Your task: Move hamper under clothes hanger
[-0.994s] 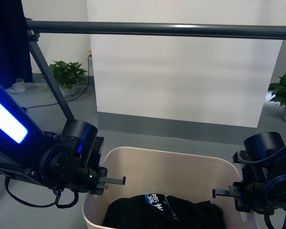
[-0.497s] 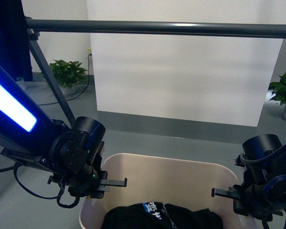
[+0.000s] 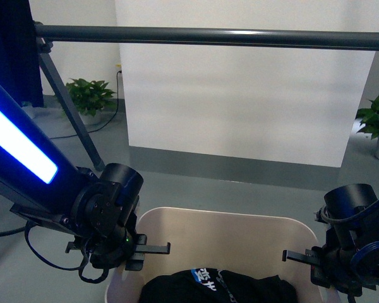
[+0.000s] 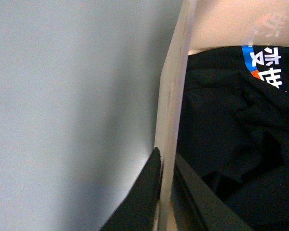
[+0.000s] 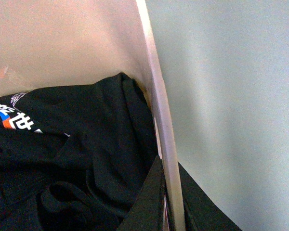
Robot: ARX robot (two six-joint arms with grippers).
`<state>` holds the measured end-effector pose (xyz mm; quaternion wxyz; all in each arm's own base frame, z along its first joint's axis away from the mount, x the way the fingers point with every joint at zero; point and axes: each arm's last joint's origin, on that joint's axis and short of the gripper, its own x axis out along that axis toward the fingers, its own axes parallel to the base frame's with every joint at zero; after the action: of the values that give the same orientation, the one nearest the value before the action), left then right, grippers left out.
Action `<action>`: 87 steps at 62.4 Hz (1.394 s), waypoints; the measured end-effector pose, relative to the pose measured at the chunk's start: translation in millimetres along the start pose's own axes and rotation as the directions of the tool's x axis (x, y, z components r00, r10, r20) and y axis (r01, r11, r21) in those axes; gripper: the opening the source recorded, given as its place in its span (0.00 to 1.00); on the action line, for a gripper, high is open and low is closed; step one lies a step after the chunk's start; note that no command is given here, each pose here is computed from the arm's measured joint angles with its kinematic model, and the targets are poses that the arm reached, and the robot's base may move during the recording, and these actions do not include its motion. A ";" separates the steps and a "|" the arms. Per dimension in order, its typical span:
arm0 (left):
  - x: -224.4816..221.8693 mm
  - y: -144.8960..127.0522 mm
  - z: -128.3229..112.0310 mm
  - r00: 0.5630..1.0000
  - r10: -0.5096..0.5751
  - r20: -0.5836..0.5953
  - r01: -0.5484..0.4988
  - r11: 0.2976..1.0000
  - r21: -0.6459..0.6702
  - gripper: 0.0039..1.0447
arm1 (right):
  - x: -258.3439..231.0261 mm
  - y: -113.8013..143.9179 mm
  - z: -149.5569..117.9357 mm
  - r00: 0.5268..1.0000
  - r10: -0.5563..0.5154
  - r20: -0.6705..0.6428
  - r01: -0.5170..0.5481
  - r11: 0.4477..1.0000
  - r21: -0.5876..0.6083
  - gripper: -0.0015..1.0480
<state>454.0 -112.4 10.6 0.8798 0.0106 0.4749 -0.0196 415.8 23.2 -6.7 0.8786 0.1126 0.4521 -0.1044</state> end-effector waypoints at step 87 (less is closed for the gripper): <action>-268.1 0.8 126.8 0.720 -0.087 0.688 0.042 0.996 0.082 0.94 | -227.7 9.4 101.1 0.841 0.025 0.540 -0.013 1.000 -0.026 0.92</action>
<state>413.0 -109.8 304.3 0.9913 0.0124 0.1125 -0.0672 366.7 21.2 237.8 0.9725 0.0739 0.1866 -0.1183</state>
